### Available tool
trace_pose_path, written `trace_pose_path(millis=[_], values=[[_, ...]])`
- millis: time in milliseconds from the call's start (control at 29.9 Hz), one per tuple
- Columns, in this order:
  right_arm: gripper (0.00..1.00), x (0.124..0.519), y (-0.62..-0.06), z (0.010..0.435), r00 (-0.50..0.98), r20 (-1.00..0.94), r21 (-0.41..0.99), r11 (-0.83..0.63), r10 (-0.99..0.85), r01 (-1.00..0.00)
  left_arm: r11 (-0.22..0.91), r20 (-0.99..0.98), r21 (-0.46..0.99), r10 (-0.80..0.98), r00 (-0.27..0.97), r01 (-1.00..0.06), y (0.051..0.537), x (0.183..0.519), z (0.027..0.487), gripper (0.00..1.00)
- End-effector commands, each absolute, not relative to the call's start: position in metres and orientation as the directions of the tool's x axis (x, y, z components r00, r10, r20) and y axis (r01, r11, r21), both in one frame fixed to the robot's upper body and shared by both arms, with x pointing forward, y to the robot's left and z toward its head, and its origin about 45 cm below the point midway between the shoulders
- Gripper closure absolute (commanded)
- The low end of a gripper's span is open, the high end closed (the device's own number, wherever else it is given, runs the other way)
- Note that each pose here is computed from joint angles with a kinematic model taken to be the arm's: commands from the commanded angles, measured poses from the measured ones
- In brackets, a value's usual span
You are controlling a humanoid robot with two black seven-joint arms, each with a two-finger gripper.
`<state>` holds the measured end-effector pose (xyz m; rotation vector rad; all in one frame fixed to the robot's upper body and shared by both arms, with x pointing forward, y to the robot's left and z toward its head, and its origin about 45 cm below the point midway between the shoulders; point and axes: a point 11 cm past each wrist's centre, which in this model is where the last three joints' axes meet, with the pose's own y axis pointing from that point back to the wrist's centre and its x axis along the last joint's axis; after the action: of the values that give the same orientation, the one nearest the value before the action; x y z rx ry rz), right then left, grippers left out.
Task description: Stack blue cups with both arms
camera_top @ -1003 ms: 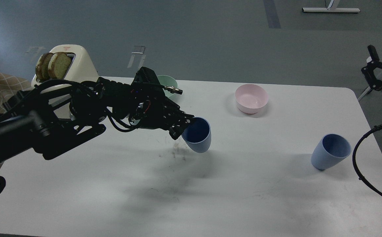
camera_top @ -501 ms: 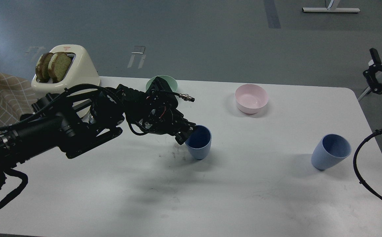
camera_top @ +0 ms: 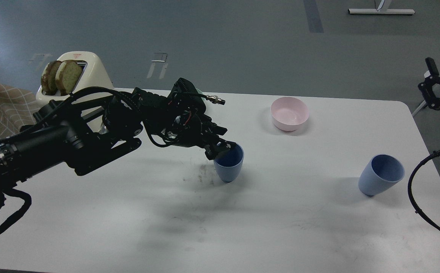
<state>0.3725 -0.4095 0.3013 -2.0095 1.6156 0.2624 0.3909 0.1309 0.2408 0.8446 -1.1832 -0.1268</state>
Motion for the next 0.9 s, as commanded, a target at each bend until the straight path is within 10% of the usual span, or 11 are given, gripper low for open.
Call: trace_pose_path(millis=[0, 267, 401, 869], values=[[0.00, 0.368, -0.417, 0.324, 0.272, -0.393, -0.310, -0.153, -0.878, -0.939, 0.795, 0.836, 0.468, -0.257, 0.485, -0.385, 0.137, 0.411, 0.303, 0.12], [0.00, 0.361, -0.439, 0.341, 0.219, -0.178, -0.232, -0.175, -0.959, -0.957, 0.844, 0.618, 0.032, 0.404, 0.674, -0.535, 0.217, 0.424, 0.362, 0.03], [0.00, 0.354, -0.454, 0.336, 0.158, 0.007, -0.130, -0.158, -0.987, -0.979, 0.679, 0.303, -0.285, 0.733, 0.609, -0.676, 0.282, 0.426, 0.391, 0.02], [0.00, 0.344, -0.413, 0.317, 0.340, 0.730, 0.241, -0.242, -0.593, -0.940, 0.128, -0.302, -0.454, 0.909, 0.288, -0.882, 0.437, 0.400, 0.346, 0.02]])
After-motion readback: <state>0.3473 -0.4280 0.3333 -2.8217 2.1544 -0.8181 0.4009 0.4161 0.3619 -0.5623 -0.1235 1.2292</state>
